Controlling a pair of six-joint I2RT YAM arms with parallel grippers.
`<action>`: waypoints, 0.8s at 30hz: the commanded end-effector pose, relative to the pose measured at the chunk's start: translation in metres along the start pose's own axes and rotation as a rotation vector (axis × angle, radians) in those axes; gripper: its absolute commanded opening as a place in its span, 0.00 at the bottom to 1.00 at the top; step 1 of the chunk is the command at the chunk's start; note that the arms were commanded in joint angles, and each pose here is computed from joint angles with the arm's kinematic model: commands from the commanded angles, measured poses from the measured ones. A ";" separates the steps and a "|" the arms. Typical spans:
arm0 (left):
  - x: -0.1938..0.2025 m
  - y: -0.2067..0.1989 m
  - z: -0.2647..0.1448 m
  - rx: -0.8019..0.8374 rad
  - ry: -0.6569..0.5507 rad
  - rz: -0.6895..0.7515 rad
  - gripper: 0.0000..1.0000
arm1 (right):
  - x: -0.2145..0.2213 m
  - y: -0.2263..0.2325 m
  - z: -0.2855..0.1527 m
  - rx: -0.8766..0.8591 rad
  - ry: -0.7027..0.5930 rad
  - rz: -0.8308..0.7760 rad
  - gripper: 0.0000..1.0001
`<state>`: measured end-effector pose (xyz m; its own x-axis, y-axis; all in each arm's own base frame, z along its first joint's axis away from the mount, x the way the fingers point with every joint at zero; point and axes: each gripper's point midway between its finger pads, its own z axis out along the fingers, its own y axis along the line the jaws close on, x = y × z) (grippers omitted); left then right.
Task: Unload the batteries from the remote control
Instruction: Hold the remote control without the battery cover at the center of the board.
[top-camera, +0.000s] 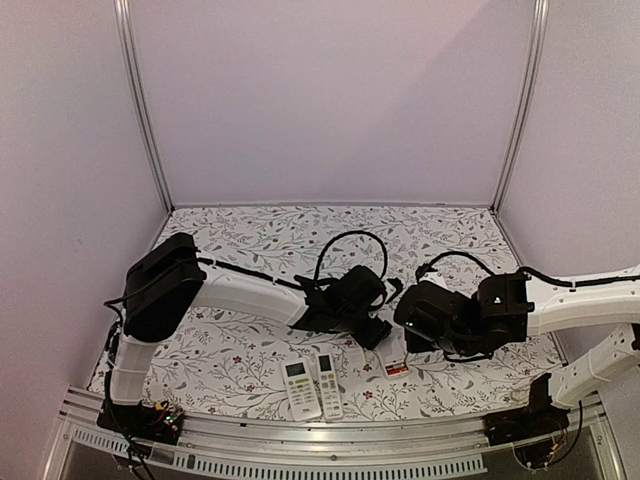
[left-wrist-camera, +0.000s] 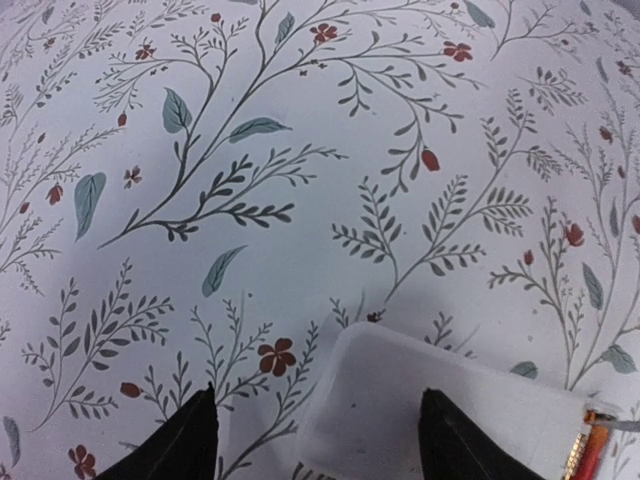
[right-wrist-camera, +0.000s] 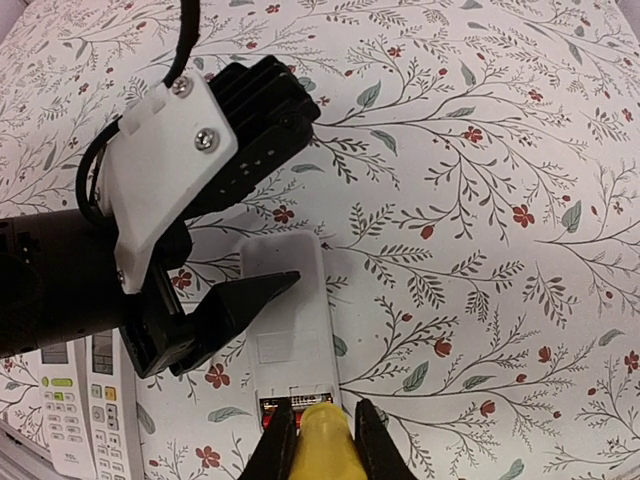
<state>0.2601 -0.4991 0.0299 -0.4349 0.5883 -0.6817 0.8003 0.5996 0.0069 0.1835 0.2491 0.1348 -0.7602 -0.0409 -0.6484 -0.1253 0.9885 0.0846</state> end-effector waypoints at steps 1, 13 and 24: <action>0.020 -0.003 0.001 -0.010 0.047 0.041 0.67 | -0.006 -0.004 -0.006 0.038 -0.020 -0.036 0.00; 0.023 -0.005 0.002 -0.018 0.051 0.057 0.67 | -0.004 -0.002 -0.004 0.034 -0.012 -0.031 0.00; 0.023 -0.007 0.001 -0.026 0.049 0.067 0.66 | -0.012 0.005 -0.009 -0.022 -0.046 -0.008 0.00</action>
<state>0.2586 -0.5009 0.0309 -0.4081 0.5941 -0.6932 0.8029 0.5949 0.0372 0.1828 0.2473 0.1361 -0.7566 -0.0680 -0.6503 -0.1391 0.9885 0.0585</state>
